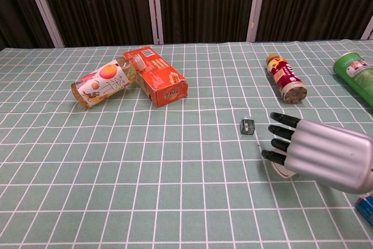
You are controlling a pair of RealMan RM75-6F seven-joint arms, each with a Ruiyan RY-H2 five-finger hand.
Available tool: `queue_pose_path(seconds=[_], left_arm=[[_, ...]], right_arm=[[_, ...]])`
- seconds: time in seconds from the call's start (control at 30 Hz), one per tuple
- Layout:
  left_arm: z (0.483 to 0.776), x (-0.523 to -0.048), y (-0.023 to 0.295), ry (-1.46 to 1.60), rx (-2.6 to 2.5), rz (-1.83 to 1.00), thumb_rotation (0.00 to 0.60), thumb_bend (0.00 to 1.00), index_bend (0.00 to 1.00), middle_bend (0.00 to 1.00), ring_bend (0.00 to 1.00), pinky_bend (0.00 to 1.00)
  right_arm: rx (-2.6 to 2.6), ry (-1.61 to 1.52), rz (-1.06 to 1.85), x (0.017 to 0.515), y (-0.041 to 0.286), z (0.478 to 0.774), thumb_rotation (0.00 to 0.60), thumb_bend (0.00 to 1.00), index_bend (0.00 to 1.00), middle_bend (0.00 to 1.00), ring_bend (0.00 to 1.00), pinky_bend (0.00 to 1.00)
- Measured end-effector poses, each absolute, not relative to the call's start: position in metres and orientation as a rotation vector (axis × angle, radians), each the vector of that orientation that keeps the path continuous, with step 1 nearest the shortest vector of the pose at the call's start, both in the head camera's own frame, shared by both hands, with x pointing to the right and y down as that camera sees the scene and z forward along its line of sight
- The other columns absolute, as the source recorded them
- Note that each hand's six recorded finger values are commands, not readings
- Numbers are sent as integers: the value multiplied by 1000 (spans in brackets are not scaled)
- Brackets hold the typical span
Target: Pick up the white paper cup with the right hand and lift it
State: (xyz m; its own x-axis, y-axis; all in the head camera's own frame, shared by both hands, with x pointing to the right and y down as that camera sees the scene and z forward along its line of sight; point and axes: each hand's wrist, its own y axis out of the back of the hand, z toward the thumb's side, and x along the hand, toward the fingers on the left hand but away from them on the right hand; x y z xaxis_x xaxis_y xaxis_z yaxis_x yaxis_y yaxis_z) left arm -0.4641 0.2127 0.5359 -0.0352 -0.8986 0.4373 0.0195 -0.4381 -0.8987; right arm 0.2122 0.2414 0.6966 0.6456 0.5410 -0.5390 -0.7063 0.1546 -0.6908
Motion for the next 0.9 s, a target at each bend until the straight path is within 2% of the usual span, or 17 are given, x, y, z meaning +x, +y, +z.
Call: queue_pose_path(seconds=[0.27,0.6,0.8,0.9], left_arm=[[536,-464,213,964,-1503,-1572,600,0,0,0,0,0],[535,-464,213,971,-1518,-1571,600,0,0,0,0,0],[535,-465,212,973,-1521,-1573,600,0,0,0,0,0],[535,-466,212,975,-1519,-1577,600,0,0,0,0,0]], right_arm=[[-1253,2,916,204,226,684,600,259,218,361,197,189],[-1722,-495,1036,190,179,663,600,265,218,361,190,200],[-1953,-847,1102,182,141,668,600,269,218,361,177,200],[-2006,-924,1117,175,133,675,600,269,218,361,167,195]])
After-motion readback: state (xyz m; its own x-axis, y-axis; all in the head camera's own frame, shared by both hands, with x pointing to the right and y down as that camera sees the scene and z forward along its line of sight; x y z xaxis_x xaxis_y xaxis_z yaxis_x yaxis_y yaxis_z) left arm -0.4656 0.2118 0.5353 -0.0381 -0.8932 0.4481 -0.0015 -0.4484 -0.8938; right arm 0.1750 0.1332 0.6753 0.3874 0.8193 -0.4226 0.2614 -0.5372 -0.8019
